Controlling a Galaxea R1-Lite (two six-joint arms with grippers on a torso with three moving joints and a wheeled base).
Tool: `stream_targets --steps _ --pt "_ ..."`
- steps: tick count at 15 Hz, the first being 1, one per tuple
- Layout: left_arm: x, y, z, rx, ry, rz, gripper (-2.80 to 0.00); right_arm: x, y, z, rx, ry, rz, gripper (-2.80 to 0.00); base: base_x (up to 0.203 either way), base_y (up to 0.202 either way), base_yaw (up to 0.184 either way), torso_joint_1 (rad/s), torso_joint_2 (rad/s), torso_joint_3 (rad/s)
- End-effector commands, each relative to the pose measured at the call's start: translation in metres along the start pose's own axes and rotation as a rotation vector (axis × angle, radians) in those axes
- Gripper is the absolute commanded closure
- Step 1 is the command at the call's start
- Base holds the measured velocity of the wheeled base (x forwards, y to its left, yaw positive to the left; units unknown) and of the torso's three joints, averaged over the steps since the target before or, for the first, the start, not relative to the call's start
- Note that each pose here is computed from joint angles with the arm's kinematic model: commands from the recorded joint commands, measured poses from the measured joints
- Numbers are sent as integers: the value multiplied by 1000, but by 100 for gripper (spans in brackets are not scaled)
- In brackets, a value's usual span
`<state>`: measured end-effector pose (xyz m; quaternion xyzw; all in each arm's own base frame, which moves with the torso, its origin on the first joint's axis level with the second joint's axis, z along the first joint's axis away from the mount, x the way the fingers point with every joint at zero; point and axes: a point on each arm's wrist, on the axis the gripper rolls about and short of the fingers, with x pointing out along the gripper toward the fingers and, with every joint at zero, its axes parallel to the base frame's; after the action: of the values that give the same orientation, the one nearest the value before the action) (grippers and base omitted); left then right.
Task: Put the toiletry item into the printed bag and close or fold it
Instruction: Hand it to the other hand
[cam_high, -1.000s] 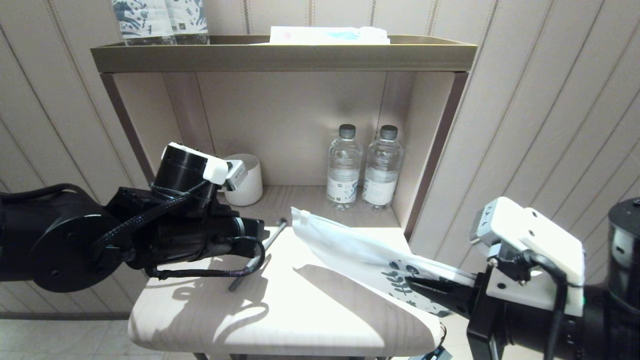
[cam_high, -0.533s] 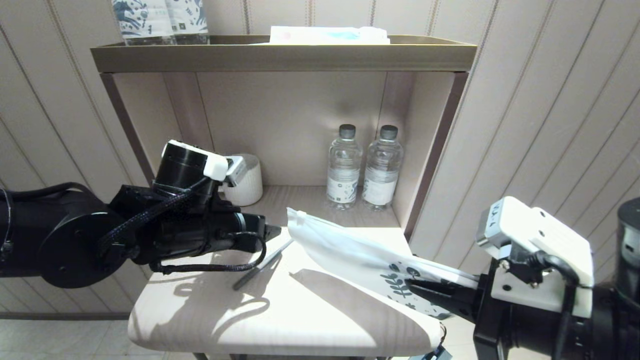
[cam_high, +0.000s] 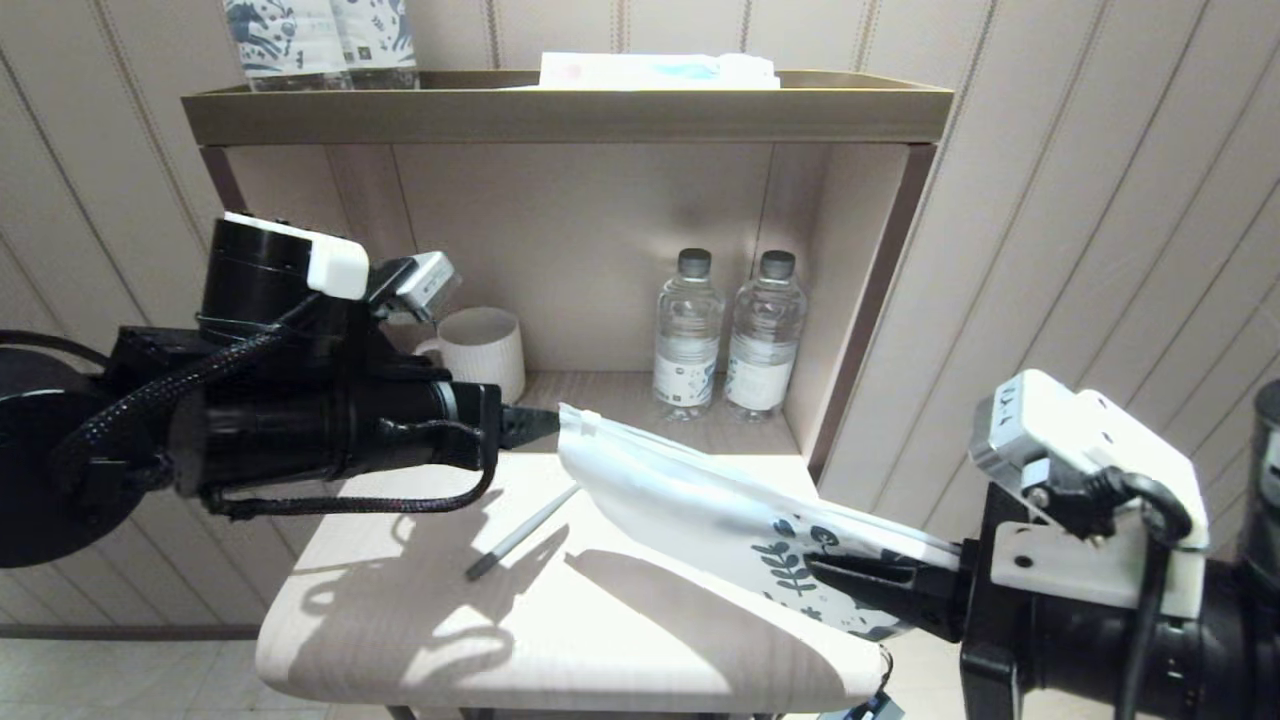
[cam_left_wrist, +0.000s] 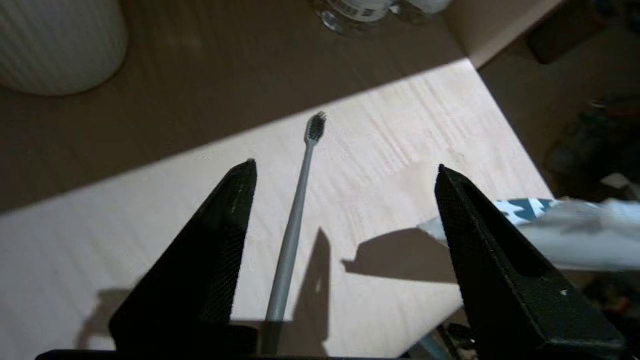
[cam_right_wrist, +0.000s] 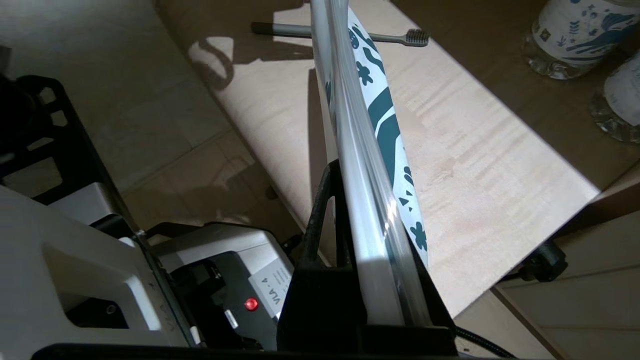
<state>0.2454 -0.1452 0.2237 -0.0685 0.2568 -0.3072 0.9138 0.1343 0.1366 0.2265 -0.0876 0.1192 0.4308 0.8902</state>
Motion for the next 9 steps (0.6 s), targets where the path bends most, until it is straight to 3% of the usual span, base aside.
stream_targets --steps 1,4,6,8,9 --pt "-23 12 5 -17 -17 -105 0 -1 -4 1 10 -6 8 0 0 0 0 0 0 0" --pt "-51 62 -4 -13 7 -260 0 -7 -3 7 32 -34 87 0 0 0 0 0 0 0" --pt "-65 87 -12 17 -8 -443 0 -12 -2 16 98 -35 201 0 0 0 0 0 0 0" --pt "-74 90 -14 134 -54 -523 0 -12 -3 22 140 -29 295 0 0 0 0 0 0 0" --pt "-79 84 -12 192 -79 -561 0 -9 -4 21 150 -14 299 0 0 0 0 0 0 0"
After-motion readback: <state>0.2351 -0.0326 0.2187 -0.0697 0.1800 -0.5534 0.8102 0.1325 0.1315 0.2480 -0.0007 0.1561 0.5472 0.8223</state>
